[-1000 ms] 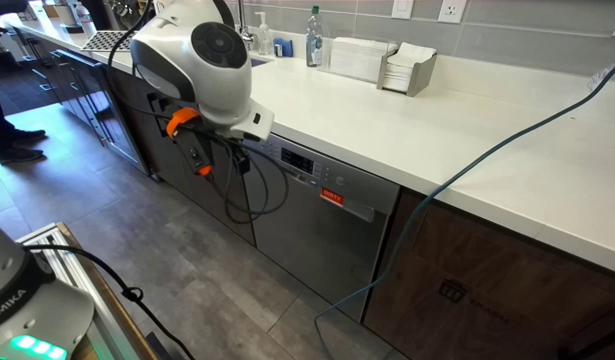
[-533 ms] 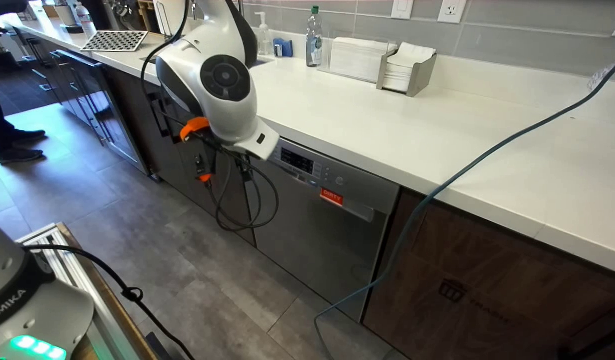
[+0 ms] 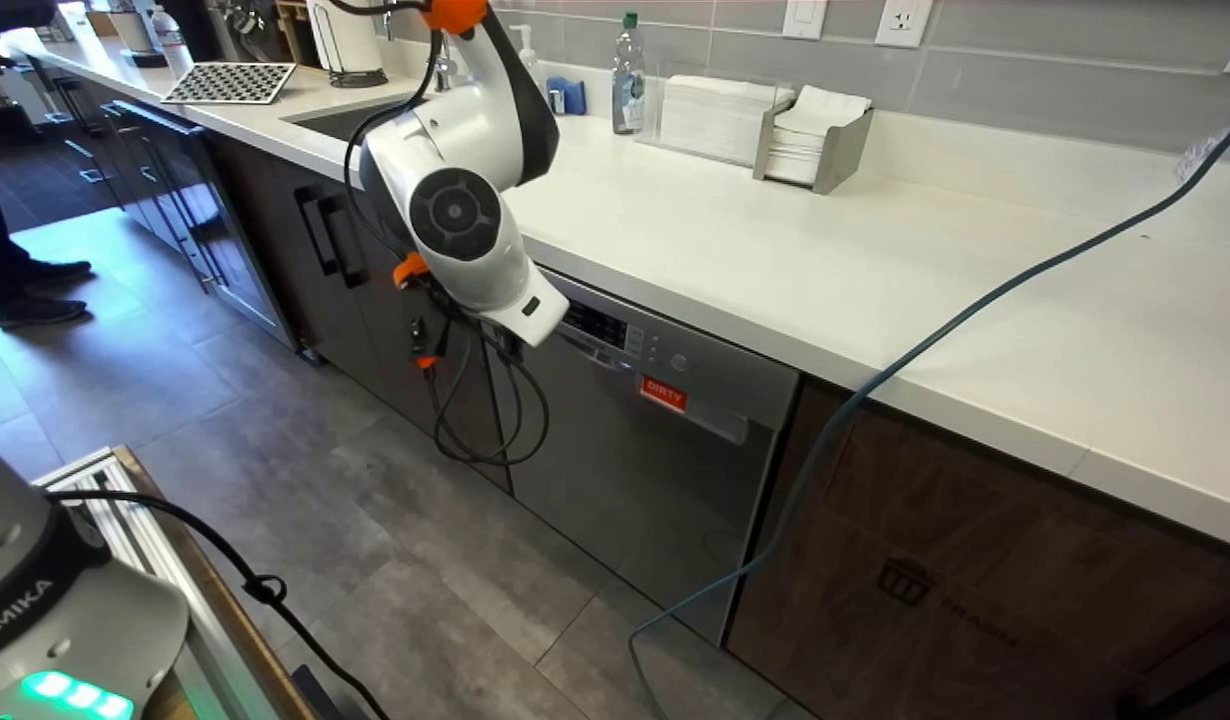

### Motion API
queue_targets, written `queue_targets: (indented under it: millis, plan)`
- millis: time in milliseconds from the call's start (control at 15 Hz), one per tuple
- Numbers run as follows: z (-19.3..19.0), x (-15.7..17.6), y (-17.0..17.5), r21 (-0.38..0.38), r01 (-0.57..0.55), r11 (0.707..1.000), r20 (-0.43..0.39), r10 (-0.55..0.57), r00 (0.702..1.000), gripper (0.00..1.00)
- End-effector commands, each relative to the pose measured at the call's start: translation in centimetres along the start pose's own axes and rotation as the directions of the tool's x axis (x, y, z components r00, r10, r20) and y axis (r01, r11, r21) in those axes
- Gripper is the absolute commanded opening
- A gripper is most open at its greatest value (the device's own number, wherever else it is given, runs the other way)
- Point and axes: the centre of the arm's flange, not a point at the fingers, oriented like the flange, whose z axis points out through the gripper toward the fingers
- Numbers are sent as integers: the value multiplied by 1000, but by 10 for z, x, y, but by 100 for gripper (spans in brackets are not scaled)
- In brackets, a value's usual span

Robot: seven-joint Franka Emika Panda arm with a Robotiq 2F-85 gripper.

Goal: Press a button on the dishwasher.

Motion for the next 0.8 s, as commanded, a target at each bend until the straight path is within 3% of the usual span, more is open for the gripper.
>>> queue_targets:
  millis: [0, 533, 733]
  plan:
    - [18, 5, 9, 48, -35, 998, -60, 38, 997, 59]
    - [33, 7, 16, 139, -128, 982, -106, 143, 984, 4]
    - [39, 5, 19, 161, -151, 975, -108, 169, 980, 0]
